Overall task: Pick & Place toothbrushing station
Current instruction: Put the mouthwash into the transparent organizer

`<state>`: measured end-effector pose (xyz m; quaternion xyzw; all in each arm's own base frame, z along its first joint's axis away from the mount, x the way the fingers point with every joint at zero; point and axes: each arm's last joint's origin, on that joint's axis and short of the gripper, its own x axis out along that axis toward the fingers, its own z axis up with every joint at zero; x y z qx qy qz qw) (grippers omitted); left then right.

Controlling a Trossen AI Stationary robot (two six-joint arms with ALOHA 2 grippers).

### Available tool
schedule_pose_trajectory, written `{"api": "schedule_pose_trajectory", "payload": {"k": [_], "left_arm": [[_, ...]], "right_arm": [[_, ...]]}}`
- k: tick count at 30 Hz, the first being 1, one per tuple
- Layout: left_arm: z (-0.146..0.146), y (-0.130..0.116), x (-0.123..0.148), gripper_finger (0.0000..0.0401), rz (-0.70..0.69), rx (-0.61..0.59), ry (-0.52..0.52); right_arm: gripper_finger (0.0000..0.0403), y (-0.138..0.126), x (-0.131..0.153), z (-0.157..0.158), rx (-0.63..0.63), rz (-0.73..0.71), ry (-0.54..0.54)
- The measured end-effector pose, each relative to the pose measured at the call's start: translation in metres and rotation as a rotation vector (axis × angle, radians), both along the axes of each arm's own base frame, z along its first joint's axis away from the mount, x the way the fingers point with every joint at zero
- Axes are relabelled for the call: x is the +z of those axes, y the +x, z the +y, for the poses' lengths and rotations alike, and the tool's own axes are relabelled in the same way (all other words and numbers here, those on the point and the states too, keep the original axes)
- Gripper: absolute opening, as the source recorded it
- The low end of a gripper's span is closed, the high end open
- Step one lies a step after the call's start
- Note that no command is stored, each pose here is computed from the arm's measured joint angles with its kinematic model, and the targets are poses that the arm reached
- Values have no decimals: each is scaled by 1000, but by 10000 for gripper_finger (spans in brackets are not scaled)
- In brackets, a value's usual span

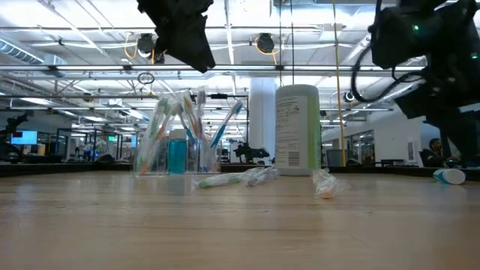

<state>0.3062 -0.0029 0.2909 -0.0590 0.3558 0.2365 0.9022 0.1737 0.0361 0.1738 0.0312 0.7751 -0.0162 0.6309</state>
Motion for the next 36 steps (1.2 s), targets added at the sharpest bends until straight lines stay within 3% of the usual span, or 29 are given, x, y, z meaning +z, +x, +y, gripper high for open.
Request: {"api": "schedule_pose_trajectory", "payload": {"k": [7,19,26,31,36], "left_arm": [[4,1,1,184,-8,-9,23],[5,4,4,184,-12,-56,71],[5,4,3,184,-10,-58,69],[4,4,3,184,0,-85,71],[3,3,2,184,13,-112,62]], "right_arm": [[201,3,-2,-1,183,-7,-123],[201,7,-15,-3,191,66,-183],[201,13,-39,-5,198,204,-329],[198,15,-50,-5,210,272,-337],[169,17,-54,-4,209,262,-336]]}}
